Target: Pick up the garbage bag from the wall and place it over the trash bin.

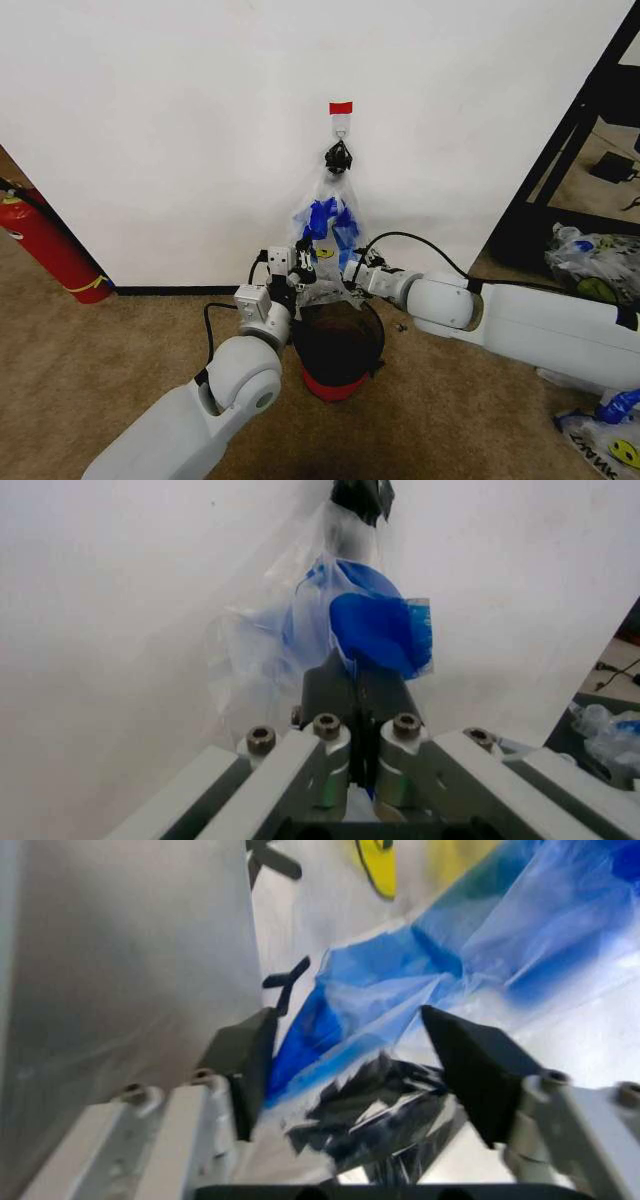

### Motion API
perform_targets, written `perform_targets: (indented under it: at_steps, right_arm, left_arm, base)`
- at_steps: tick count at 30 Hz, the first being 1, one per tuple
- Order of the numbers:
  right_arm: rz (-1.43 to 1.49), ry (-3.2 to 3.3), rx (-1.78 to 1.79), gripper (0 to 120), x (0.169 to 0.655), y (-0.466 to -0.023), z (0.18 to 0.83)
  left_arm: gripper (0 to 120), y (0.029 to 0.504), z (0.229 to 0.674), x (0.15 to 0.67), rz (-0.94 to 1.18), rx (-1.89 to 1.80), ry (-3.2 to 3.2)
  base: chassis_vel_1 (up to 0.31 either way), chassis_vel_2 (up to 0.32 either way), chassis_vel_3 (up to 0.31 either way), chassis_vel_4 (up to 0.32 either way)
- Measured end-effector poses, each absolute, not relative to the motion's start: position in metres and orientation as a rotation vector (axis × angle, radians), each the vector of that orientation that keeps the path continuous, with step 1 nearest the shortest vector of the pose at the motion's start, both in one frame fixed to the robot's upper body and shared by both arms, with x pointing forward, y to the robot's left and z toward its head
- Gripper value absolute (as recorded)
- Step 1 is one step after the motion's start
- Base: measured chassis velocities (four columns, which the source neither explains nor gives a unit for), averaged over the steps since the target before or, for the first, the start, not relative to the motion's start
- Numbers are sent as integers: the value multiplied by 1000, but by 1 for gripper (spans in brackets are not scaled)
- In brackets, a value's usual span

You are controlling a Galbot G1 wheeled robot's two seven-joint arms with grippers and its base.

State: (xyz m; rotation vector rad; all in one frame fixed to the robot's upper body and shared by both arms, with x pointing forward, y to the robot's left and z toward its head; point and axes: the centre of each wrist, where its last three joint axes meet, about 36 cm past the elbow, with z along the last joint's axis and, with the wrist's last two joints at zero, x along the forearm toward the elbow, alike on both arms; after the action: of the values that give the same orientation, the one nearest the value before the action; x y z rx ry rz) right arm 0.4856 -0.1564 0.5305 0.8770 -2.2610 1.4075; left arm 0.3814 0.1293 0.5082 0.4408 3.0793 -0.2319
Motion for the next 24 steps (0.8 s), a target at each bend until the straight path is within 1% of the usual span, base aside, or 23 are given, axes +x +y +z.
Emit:
perform_targets:
  at_steps: [2, 4, 5, 11, 13, 14, 16, 23, 24]
  right_arm:
    - [1369, -2272, 863, 46, 488, -154, 533]
    - [1358, -2276, 861, 44, 488, -154, 533]
    - [1334, -2287, 856, 37, 489, -153, 536]
    - [1326, -2303, 838, 12, 487, -158, 540]
    - [1323, -2303, 837, 11, 487, -159, 540]
    - [1318, -2306, 834, 6, 487, -160, 540]
    - [1296, -2326, 810, 0, 485, -163, 536]
    - [1172, -2443, 731, 0, 476, -175, 535]
    - [1026, -2572, 667, 0, 468, -192, 535]
  left_arm:
    - [0, 130, 508, 380, -231, 441, 3080]
    - [0, 130, 508, 380, -231, 441, 3080]
    - [0, 130, 509, 379, -230, 442, 3081]
    - [0, 133, 511, 377, -224, 446, 3079]
    - [0, 133, 511, 376, -224, 446, 3079]
    - [0, 134, 512, 376, -225, 446, 3079]
    - [0, 134, 512, 376, -228, 442, 3081]
    - [0, 136, 508, 374, -234, 431, 3095]
    - [0, 137, 505, 372, -237, 423, 3101]
  base:
    - [0, 0, 0, 0]
    - [0, 0, 0, 0]
    - [0, 0, 0, 0]
    - [0, 0, 0, 0]
    - [0, 0, 0, 0]
    - [0, 0, 0, 0]
    - [0, 0, 0, 0]
    - [0, 0, 0, 0]
    - [0, 0, 0, 0]
